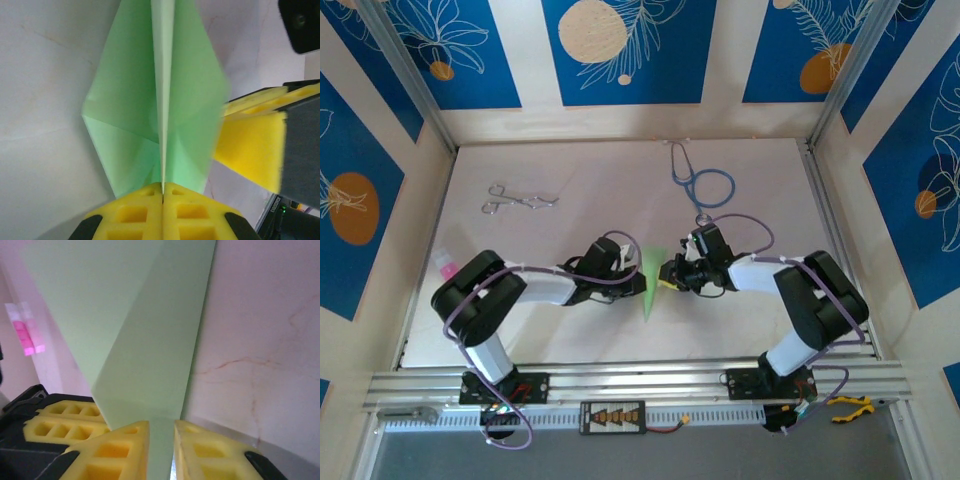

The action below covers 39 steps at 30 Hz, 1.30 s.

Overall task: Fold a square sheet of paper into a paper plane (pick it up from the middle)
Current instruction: Move a paper plane to the center of the table.

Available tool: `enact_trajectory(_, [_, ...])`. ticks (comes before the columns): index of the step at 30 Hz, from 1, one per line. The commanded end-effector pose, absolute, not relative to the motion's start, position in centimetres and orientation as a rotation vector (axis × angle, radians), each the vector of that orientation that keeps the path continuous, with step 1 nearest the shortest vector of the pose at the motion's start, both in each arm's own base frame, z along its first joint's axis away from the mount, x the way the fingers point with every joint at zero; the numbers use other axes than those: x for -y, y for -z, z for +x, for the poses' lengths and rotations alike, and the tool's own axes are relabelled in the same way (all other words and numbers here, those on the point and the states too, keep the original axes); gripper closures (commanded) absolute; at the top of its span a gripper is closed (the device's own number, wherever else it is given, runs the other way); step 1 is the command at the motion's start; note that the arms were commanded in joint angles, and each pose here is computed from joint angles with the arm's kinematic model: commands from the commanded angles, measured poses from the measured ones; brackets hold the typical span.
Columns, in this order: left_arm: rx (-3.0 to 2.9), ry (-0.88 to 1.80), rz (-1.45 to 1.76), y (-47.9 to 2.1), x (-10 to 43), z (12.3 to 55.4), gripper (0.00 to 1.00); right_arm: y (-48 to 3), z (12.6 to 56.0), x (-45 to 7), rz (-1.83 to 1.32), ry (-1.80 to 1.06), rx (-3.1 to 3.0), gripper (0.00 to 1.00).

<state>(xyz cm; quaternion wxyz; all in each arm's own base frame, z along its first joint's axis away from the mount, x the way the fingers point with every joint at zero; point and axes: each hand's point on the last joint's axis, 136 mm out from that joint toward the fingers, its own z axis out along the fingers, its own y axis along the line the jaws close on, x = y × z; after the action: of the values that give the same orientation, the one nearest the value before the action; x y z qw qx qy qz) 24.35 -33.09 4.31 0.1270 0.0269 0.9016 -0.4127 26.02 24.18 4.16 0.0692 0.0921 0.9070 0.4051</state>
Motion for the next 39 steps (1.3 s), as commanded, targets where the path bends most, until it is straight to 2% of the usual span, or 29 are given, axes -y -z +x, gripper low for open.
enact_trajectory(1, [-2.596,1.106,0.14,-5.5,32.5,24.8,1.0,-5.5,25.7,-24.0,0.254,-1.217,-2.706,0.73])
enact_trajectory(3, [-2.591,1.08,0.156,-5.8,32.3,25.0,1.0,-6.5,25.7,-24.5,0.214,-1.232,-2.687,0.69])
enact_trajectory(7, [-2.581,1.04,0.175,-6.4,32.1,25.3,1.0,-7.5,25.8,-25.5,0.162,-1.207,-2.691,0.66])
enact_trajectory(16, [-2.577,1.019,0.2,-6.7,32.3,25.2,1.0,-4.6,26.2,-26.4,0.207,-1.048,-2.841,0.65])
enact_trajectory(19, [-2.579,1.009,0.199,-6.6,32.2,25.2,1.0,-3.8,26.3,-26.0,0.236,-0.984,-2.88,0.7])
enact_trajectory(23, [-2.592,0.969,0.19,-6.5,31.6,25.2,0.89,-3.5,26.0,-25.8,0.256,-1.007,-2.876,0.81])
enact_trajectory(29, [-2.601,0.946,0.201,-6.4,31.4,25.1,0.82,-3.4,26.0,-25.9,0.322,-1.099,-2.849,0.92])
enact_trajectory(39, [-2.618,0.9,0.221,-6.2,31.1,25.2,0.71,-2.9,25.8,-25.7,0.364,-1.133,-2.847,0.96])
